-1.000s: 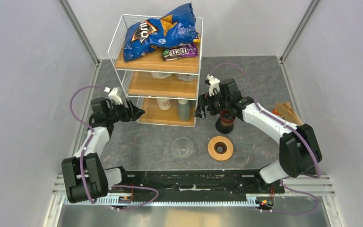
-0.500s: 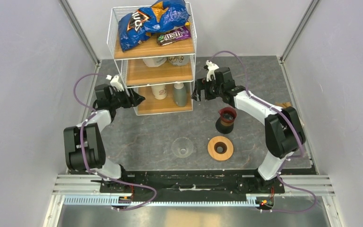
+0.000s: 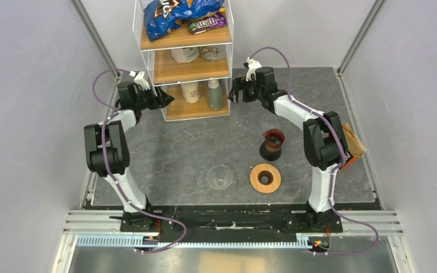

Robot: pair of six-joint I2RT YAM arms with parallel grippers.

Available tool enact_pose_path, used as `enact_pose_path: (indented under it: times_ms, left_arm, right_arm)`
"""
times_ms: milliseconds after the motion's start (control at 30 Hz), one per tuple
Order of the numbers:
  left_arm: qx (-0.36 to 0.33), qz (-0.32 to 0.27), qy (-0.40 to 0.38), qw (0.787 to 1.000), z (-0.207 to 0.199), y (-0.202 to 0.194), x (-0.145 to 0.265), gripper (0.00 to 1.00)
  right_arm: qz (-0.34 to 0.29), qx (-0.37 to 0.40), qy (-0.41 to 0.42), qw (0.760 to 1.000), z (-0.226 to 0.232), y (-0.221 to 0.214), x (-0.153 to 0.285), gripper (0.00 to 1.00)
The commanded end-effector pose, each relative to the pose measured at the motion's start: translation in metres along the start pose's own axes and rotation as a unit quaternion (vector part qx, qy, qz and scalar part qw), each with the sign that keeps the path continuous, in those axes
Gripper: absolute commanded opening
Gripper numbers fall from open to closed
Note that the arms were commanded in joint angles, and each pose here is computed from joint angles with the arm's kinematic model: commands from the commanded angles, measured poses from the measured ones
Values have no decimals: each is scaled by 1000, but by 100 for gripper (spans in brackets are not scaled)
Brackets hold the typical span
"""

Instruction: Place the coffee filter in the dripper

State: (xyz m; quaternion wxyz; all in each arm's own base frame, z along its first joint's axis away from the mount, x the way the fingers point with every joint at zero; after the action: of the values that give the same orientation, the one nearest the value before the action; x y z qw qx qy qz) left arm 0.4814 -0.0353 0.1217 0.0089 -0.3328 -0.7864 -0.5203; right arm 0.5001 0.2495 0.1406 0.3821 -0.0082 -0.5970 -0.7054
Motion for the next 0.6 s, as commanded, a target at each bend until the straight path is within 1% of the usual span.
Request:
enact_pose_path:
  times_ms: [0, 100, 167, 233, 300, 400, 567]
  left_arm:
    - [5, -10, 63, 998, 33, 10, -11, 76]
    - [7, -8, 59, 998, 24, 12, 2, 80]
    - [19, -15, 67, 997, 23, 10, 20, 82]
    - [46, -24, 71, 996, 24, 7, 40, 84]
    - [59, -26, 68, 996, 23, 2, 57, 85]
    - [45, -32, 61, 997, 15, -3, 80, 86]
    - [2, -22, 45, 999, -8, -10, 103, 87]
  right_arm:
    - [-49, 8, -68, 996, -51, 35, -5, 99]
    - [-39, 18, -55, 998, -49, 35, 10, 99]
    - [-25, 26, -44, 998, -44, 30, 30, 99]
    - [-22, 26, -32, 999, -39, 30, 53, 99]
    - [-23, 25, -23, 999, -33, 34, 81, 99]
    - [-10, 31, -12, 999, -26, 30, 114, 99]
    - [37, 83, 31, 995, -8, 8, 175, 99]
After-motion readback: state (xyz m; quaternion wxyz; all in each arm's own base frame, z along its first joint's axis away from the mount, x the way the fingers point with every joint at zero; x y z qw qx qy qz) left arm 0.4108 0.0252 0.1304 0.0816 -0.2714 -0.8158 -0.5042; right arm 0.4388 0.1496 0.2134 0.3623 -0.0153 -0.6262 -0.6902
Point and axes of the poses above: each gripper's point midway between its finger pads, its own x axis back along the fingers, its own z axis along the line the jaws close on, y = z × x, the point moved 1 cm from there along x, back along the fingers, and after that the axes turned 1 degree about -x, right-handed, at the moved point
